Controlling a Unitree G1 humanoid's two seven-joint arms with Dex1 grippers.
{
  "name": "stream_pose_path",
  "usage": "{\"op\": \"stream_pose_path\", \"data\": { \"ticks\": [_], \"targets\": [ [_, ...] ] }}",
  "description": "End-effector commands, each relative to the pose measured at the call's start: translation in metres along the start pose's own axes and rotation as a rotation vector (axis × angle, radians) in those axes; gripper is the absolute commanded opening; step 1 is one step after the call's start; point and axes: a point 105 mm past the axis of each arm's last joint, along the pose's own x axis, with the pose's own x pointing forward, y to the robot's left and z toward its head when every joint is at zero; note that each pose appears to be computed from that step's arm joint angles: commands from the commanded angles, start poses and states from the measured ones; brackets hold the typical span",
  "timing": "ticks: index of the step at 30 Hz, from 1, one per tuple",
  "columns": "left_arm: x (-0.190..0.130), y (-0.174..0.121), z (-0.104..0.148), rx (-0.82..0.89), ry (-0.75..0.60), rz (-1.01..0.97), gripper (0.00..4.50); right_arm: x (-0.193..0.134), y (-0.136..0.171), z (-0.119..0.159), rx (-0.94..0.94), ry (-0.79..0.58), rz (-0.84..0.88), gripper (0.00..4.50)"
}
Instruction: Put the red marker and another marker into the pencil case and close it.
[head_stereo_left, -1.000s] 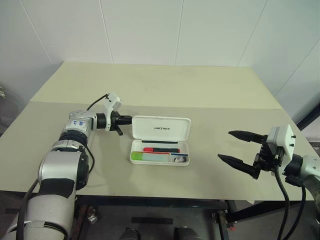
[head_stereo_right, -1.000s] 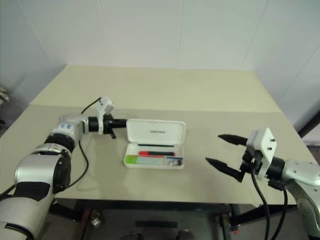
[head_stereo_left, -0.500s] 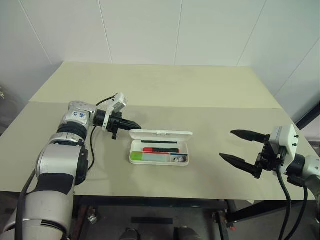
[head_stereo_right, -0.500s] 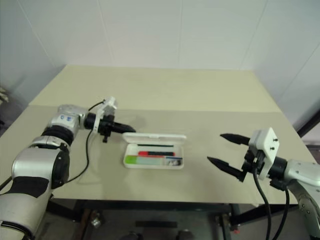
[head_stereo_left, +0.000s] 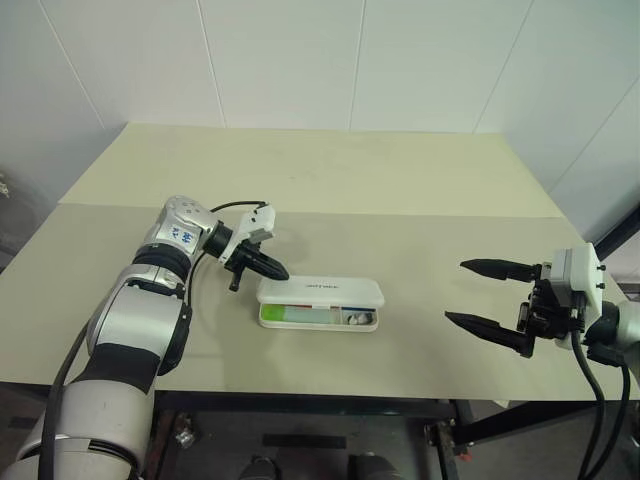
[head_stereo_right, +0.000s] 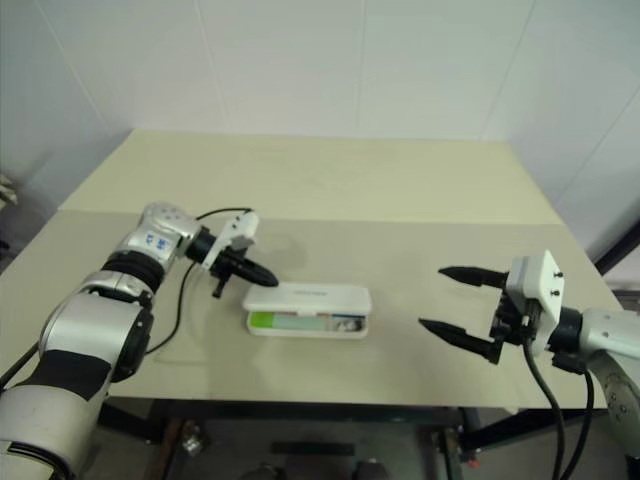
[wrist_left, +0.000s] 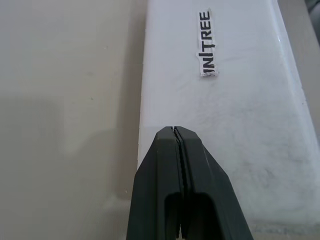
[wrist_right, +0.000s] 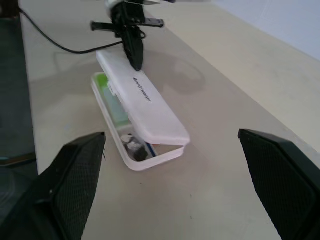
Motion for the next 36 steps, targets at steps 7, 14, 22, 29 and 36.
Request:
{"op": "stream_pose_path", "data": {
  "ticks": [7,14,22,29,36],
  "targets": [
    [0.015,-0.016,0.007,0.131,0.072,-0.173,0.03,-0.007,-0.012,0.016,-0.086,-0.026,0.047,4.50],
    [0.031,-0.019,-0.016,0.263,0.258,-0.197,0.03,0.000,-0.010,0.016,-0.093,-0.034,0.050,4.50],
    [0.040,-0.018,-0.019,0.375,0.304,-0.181,0.03,0.000,-0.010,0.017,-0.097,-0.032,0.042,4.50],
    [0.041,-0.013,0.013,0.349,0.044,-0.100,0.03,0.000,-0.010,0.018,-0.100,-0.030,0.032,4.50],
    [0.029,-0.021,0.023,0.222,-0.346,-0.068,0.03,-0.001,-0.005,0.015,-0.081,-0.034,0.012,4.50]
  ]
}}
